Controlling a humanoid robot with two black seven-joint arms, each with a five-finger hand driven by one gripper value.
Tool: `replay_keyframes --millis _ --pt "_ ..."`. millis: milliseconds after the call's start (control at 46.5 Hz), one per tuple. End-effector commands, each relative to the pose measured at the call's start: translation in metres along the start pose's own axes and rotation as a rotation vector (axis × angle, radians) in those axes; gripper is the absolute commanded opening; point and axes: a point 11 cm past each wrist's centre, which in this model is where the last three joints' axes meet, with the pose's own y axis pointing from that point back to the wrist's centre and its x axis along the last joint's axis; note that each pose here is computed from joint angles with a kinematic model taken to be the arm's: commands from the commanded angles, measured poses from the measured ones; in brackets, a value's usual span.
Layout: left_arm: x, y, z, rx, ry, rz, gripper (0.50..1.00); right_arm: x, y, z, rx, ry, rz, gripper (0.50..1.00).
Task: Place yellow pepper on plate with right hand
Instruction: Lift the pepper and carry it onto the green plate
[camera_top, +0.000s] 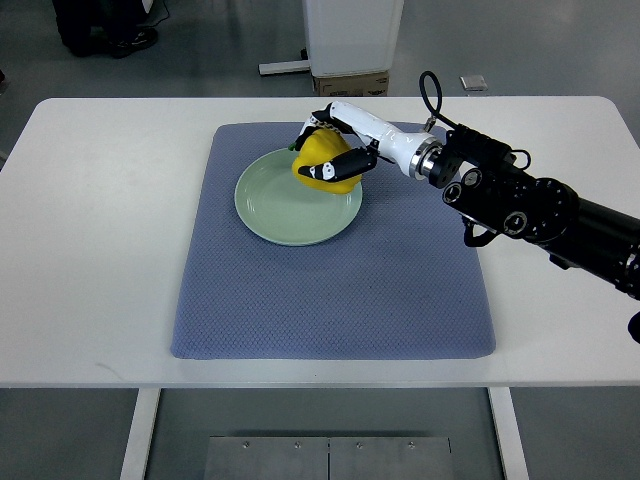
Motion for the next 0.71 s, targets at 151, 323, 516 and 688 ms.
replay_keyframes --millis 151,323,516,688 --pt "-0.0005 0.0001 0.0000 0.000 0.001 -0.002 1.000 0.0023 -0.0021 -0.0021 -0.007 0.006 0.005 0.500" --pt "0.0000 0.0000 0.0000 0.000 -0.001 0.000 1.000 0.0027 -0.0015 -0.0003 -0.013 0.009 0.007 0.500" --pt "0.0000 0.0000 0.0001 -0.001 0.000 0.000 1.000 0.0019 -0.0013 0.0006 -0.017 0.010 0.007 0.500" --pt "0.0000 0.0000 0.0000 0.000 -0.001 0.000 1.000 -0.0007 -0.0018 -0.0012 -0.009 0.010 0.009 0.500"
